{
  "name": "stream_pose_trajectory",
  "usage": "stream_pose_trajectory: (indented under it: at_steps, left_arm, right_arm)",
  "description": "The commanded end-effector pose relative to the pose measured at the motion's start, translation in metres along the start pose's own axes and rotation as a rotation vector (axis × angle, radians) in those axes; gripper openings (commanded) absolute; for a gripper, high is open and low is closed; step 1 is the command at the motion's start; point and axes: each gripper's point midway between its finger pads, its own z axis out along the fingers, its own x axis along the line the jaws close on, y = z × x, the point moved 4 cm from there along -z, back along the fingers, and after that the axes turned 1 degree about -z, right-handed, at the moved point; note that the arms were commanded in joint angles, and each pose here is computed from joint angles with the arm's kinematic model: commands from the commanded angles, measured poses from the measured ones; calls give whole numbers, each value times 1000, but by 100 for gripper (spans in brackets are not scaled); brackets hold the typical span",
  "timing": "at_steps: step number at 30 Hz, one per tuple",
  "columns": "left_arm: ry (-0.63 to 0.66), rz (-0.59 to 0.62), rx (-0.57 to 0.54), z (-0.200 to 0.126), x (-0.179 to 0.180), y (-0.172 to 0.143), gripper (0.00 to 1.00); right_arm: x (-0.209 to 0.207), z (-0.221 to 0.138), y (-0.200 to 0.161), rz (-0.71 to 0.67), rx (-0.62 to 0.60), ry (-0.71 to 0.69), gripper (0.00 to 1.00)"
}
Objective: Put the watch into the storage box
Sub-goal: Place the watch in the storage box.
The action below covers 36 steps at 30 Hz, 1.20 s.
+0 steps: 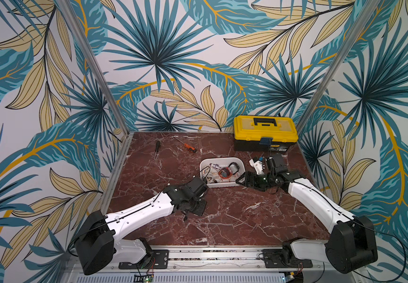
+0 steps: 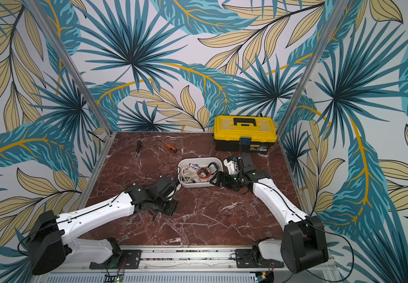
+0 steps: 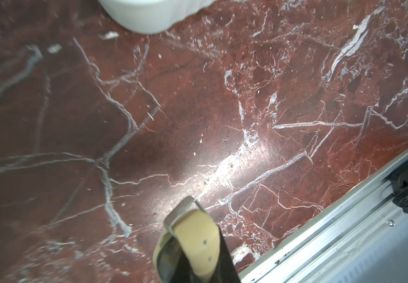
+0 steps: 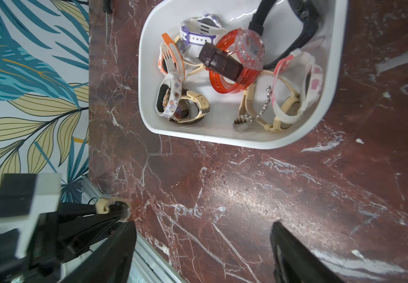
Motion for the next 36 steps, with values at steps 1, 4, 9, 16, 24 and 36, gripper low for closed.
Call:
stream_pose_trajectory:
  at_steps: [1,4,9,16,24,36]
  left_arm:
    - [160,104,13,-16,9,33,0]
    - [249,169,33,-17,8,73,0]
    - [377,266,73,6,8,132,0]
    - [466,350,72,50,6,184,0]
    - [494,398,66,87,5,205,0]
    - [436,420,64,130,-1,207,17]
  right_arm:
    - [-10,-3,-6,14,-28,-65,88]
    - [-14,-11,-8,24,-69,-101,89]
    - [-22,-23,-12,36,-98,-166,90]
    - [-27,-30,-15,51,-117,-199,91]
    - [-32,-30,-19,61,-105,-201,91]
    - [-37,-28,-25,77,-99,-201,91]
